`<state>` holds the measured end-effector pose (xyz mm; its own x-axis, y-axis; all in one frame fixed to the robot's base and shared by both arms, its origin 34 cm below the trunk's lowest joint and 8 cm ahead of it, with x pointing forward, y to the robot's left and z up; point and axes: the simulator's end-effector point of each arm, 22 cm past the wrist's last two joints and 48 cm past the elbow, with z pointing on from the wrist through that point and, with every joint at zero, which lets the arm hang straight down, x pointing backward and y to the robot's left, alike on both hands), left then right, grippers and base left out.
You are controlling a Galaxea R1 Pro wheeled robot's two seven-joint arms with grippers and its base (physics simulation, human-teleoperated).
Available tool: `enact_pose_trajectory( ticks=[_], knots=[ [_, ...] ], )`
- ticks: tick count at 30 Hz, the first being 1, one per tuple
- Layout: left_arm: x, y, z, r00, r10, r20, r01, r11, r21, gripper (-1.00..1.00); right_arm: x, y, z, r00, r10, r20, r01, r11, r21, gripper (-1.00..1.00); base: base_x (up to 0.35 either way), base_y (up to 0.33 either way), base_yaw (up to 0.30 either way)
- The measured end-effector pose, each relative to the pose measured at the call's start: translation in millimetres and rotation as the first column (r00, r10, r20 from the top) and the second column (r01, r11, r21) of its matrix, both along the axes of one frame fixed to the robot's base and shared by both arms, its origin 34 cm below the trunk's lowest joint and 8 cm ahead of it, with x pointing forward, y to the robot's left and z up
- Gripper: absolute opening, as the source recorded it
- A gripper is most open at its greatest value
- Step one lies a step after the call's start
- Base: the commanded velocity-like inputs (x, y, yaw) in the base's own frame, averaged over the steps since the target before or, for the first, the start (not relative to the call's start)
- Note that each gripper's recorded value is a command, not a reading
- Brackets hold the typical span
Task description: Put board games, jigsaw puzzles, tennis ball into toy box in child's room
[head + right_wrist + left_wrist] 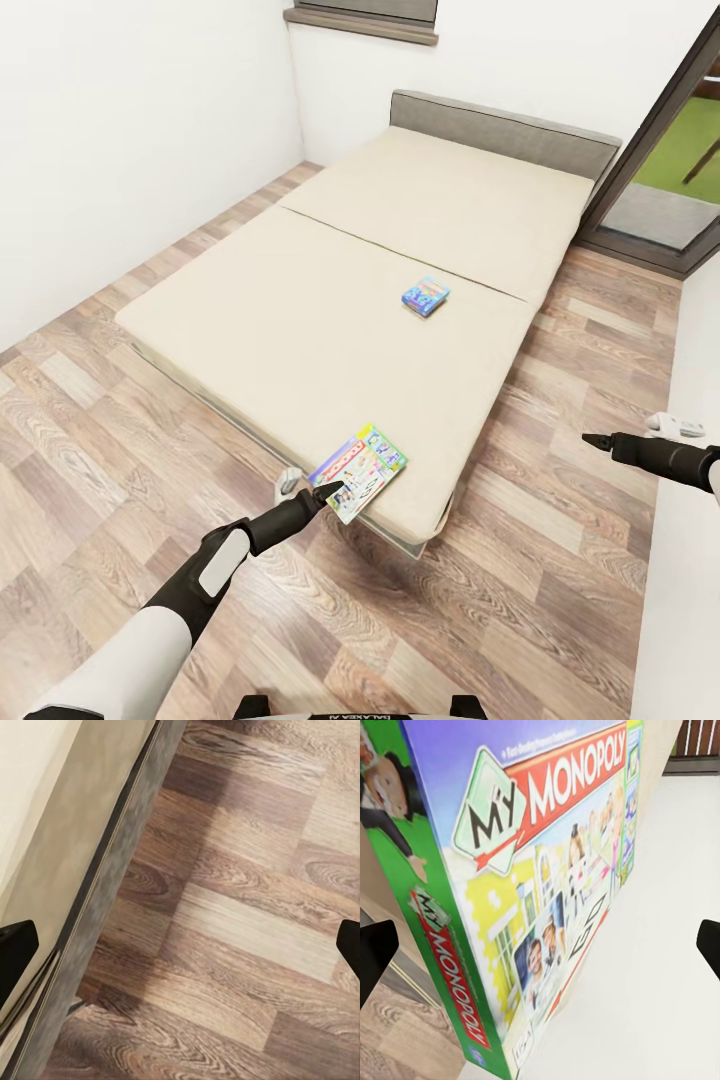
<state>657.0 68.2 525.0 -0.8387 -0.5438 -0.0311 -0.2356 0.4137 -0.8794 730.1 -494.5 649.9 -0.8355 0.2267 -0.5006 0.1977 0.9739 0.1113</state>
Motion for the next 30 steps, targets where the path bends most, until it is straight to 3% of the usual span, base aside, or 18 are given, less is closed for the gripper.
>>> enact_pose_trajectory(
  ticks=[11,19,30],
  knots=[
    [0,3,-1,1.000,0.004,-0.001,-0.004,1.000,0.004,1.00,0,0,0,1.000,0.000,0.001,0.000,1.000,0.000,1.00,0.000,0.000,0.000],
    [-1,26,-7,1.000,0.015,-0.006,-0.015,0.999,0.033,1.00,1,0,2,1.000,0.002,0.004,-0.002,1.000,-0.002,1.00,0.000,0.000,0.000],
    [-1,33,-9,1.000,0.018,-0.008,-0.018,0.999,0.042,1.00,1,-6,6,1.000,-0.016,0.015,0.016,1.000,-0.001,1.00,0.000,0.000,0.000]
  ],
)
